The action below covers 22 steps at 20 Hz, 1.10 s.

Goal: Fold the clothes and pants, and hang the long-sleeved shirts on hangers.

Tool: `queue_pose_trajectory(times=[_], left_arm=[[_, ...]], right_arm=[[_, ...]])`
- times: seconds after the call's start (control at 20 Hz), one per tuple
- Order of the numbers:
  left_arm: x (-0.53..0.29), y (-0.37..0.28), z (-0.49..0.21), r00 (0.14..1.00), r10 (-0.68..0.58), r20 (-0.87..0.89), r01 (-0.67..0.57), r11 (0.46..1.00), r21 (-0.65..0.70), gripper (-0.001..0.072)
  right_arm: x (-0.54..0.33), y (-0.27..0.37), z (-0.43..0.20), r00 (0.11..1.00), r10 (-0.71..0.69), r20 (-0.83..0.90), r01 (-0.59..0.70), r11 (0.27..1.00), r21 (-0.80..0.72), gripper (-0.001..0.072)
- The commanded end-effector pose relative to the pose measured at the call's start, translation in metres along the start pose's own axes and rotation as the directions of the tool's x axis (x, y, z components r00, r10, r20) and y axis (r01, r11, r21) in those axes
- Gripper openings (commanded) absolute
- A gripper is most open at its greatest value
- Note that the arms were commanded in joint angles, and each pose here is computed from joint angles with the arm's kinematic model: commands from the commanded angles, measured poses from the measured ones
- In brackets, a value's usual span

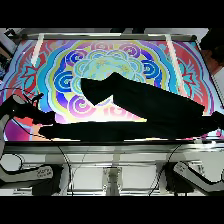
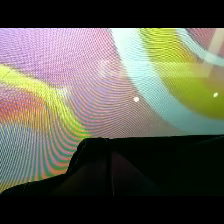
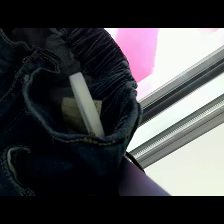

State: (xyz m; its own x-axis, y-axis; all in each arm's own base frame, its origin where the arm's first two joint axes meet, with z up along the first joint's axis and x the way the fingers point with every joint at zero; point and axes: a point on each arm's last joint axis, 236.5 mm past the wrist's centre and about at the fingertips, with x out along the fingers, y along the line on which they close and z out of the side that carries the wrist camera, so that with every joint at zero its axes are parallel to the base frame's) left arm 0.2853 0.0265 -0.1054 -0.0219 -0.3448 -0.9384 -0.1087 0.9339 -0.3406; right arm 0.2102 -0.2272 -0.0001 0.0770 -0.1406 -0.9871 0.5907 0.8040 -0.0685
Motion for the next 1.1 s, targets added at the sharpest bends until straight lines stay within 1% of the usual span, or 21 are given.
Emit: queue_pose_trajectory(times=[0.0, 0.05, 0.15, 0.3, 0.55, 0.6, 0.65, 0.7, 0.9, 1.05], left_arm=[[-0.003, 0.000, -0.001, 1.000, 0.003, 0.002, -0.003, 1.000, -0.011, 0.0030], [-0.003, 0.000, -0.003, 1.000, 0.002, -0.006, -0.002, 1.000, -0.010, 0.0038], [-0.003, 0.003, -0.007, 0.999, 0.018, -0.026, -0.019, 1.000, -0.022, 0.0203], [-0.003, 0.008, -0.015, 0.998, 0.036, -0.058, -0.037, 0.999, -0.014, 0.0211], [-0.003, 0.008, -0.015, 0.998, 0.038, -0.058, -0.039, 0.999, -0.014, 0.0211], [-0.004, 0.013, -0.015, 0.996, 0.060, -0.060, -0.061, 0.998, -0.020, 0.0227], [-0.004, 0.019, -0.016, 0.995, 0.083, -0.063, -0.085, 0.996, -0.026, 0.0265], [-0.004, 0.019, -0.016, 0.994, 0.086, -0.064, -0.088, 0.996, -0.023, 0.0266], [0.001, 0.008, -0.008, 0.998, 0.058, -0.039, -0.058, 0.998, -0.014, 0.0265], [0.013, 0.000, -0.009, 0.996, 0.048, -0.069, -0.047, 0.999, 0.007, 0.0265]], right_arm=[[0.000, 0.000, 0.000, 1.000, 0.000, 0.001, 0.000, 1.000, 0.001, 0.0041], [0.000, 0.000, 0.000, 1.000, 0.000, 0.001, 0.000, 1.000, 0.001, 0.0041], [0.000, 0.000, 0.000, 1.000, 0.000, 0.001, 0.000, 1.000, 0.001, 0.0041], [0.000, 0.000, 0.000, 1.000, 0.000, 0.001, 0.000, 1.000, 0.001, 0.0041], [0.000, 0.000, 0.000, 1.000, 0.001, 0.001, -0.001, 1.000, 0.001, 0.0041], [0.000, 0.000, 0.000, 1.000, 0.001, 0.002, -0.001, 1.000, 0.001, 0.0041], [0.000, 0.000, 0.000, 1.000, 0.001, 0.002, -0.001, 1.000, 0.001, 0.0041], [0.000, 0.000, 0.000, 1.000, 0.001, 0.002, -0.001, 1.000, 0.001, 0.0041], [0.000, 0.000, 0.002, 1.000, 0.002, 0.008, -0.002, 1.000, 0.002, 0.0041], [0.000, 0.001, 0.002, 1.000, 0.005, 0.010, -0.005, 1.000, 0.003, 0.0041]])
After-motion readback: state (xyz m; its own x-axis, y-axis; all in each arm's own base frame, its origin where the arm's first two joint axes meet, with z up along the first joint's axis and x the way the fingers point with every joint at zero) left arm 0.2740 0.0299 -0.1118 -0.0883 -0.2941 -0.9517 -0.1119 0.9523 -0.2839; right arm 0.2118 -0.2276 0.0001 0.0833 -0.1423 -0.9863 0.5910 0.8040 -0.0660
